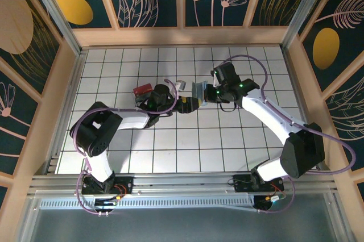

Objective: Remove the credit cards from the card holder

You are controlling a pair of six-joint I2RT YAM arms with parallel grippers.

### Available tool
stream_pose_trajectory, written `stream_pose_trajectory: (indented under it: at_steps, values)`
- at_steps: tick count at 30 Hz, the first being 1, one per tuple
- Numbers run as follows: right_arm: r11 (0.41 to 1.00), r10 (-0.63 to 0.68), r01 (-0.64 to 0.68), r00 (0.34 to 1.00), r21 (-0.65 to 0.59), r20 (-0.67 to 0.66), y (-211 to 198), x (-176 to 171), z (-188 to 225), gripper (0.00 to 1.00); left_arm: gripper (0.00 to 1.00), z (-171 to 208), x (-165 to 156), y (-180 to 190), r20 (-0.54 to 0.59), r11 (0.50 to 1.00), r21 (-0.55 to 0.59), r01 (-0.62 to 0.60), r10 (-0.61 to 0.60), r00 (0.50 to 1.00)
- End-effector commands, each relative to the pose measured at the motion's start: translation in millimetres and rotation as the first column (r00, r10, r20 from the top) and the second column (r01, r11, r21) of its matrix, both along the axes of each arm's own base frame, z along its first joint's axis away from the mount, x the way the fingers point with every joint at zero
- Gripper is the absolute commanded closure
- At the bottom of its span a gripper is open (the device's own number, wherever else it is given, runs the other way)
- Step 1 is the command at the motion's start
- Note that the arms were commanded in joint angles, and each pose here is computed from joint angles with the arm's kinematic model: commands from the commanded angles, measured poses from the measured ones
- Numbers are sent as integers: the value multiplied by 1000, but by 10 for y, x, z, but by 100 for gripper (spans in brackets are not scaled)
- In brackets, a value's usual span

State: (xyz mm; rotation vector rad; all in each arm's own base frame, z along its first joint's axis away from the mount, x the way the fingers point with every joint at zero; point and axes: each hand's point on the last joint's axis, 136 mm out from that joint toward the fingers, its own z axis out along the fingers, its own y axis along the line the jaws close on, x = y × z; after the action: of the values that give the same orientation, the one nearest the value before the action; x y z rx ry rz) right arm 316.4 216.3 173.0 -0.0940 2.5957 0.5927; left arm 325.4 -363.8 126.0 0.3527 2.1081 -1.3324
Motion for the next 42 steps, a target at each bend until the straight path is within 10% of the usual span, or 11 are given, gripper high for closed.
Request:
stream_pose_trajectory:
  at_steps: [1, 11, 27, 42]
  values:
    - [1000, 12, -12, 999, -10, 29, 8, 18, 84, 100, 31, -31, 29, -42, -11, 1000, 8, -4, 4, 1000]
    - [992, 39, -52, 993, 112, 113, 109, -6, 301, 99, 71, 88, 12, -48, -11, 1000, -28, -3, 2, 1000]
    - [945, 48, -109, 978, 308, 201, 84, -15, 447, 77, 95, 354, -49, -96, 16, 993, -109, 38, -36, 999]
    - [944, 28, -95, 977, 317, 210, 38, 32, 359, 80, 100, 567, -111, -128, 58, 983, -164, 79, -70, 996]
